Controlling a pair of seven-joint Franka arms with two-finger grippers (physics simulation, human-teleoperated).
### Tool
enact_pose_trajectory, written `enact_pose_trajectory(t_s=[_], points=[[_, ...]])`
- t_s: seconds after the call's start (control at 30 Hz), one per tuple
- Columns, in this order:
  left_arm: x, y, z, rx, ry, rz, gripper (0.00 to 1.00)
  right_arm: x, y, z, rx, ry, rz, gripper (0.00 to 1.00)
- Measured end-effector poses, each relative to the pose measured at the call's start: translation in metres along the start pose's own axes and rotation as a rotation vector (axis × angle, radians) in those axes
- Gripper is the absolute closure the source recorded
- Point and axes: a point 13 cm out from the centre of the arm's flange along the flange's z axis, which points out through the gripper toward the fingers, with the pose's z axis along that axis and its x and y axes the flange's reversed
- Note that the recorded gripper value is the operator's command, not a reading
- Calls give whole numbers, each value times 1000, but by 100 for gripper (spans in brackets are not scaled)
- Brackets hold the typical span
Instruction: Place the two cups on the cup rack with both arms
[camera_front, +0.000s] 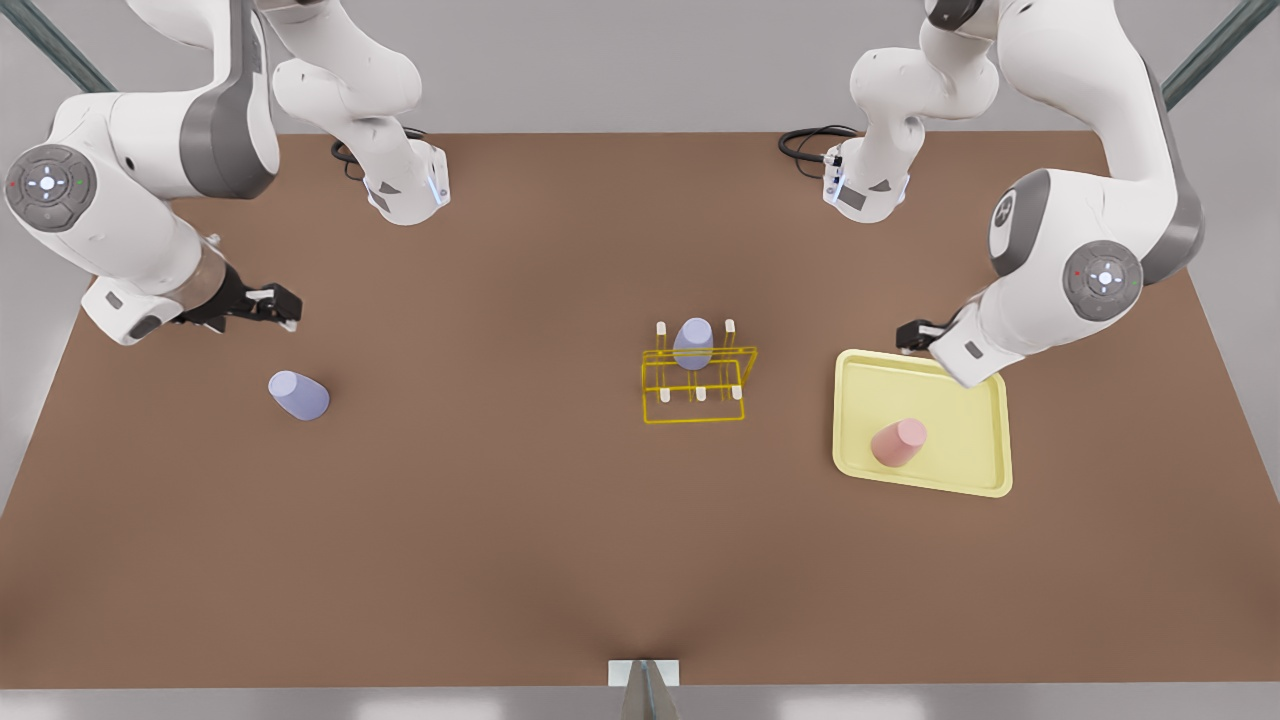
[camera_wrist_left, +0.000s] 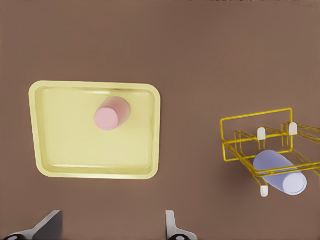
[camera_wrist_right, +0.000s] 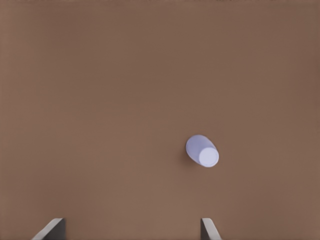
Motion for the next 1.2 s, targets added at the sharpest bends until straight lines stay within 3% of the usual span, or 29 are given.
enact_pose_trajectory(t_s=[0.13,0.3,0.47,0.67,0.9,1.2], points=[[-5,13,20,3,13,-45,0,-22,-6,44,37,59,-23,1],[-34,55,160,31,52,-118,0,-62,-97,180,3,177,49,0],[-69,70,238,47,-70,-130,0,-72,-111,248,-73,150,26,0],[-102,75,267,33,-196,-108,0,-36,-116,275,-70,71,-53,0],[-95,85,291,20,-216,-96,0,0,-138,313,-18,31,-141,0],[-84,79,311,14,-199,-66,0,19,-140,365,-69,16,-143,0]])
